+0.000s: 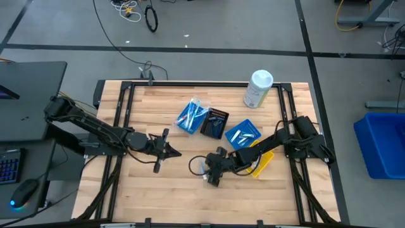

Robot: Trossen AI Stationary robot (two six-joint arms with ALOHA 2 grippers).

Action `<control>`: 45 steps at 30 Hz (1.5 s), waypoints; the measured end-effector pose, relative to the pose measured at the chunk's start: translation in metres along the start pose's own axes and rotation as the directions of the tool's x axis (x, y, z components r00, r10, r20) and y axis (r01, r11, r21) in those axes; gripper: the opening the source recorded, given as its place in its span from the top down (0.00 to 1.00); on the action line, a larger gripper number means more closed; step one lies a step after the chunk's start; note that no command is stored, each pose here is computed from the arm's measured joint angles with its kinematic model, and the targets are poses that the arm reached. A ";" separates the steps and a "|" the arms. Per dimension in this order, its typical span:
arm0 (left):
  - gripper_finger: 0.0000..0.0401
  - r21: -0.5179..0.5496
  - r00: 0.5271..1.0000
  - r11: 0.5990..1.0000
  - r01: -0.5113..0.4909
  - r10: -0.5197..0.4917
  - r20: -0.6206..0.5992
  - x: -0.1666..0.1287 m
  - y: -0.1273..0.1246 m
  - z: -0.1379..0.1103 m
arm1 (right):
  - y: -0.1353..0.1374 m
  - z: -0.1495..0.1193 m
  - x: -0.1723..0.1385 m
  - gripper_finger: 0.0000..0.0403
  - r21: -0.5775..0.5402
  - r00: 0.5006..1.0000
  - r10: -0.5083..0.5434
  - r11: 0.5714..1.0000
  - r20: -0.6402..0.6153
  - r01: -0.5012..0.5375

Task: Pick & Place Travel size toiletries
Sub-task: Put the toothpaste into the yellow basket

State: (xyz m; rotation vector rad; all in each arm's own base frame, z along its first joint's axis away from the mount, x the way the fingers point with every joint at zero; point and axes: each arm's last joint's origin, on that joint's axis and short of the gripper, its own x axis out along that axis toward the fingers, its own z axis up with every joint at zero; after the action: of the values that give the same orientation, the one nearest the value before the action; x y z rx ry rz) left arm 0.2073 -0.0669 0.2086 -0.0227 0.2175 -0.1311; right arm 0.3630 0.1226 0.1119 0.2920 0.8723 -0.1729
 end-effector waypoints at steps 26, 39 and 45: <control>0.98 -0.052 1.000 0.999 0.000 0.000 0.002 0.000 0.000 0.000 | 0.015 0.011 -0.001 0.25 -0.347 0.976 0.183 0.929 0.121 -0.131; 0.98 -0.043 1.000 0.999 0.000 0.000 0.005 0.000 0.000 0.001 | 0.010 0.018 0.000 0.27 -0.784 0.910 0.414 0.568 0.008 -0.252; 0.96 -0.038 0.999 0.998 -0.040 0.040 0.008 0.000 0.001 0.001 | -0.006 0.026 0.009 0.25 -0.789 0.902 0.432 0.555 0.003 -0.263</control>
State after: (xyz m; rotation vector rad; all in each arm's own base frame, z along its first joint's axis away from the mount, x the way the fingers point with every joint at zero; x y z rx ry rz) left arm 0.2076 -0.0658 0.2092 -0.0567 0.2111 -0.0871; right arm 0.3864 0.1078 0.1197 -0.3803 0.5965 0.5587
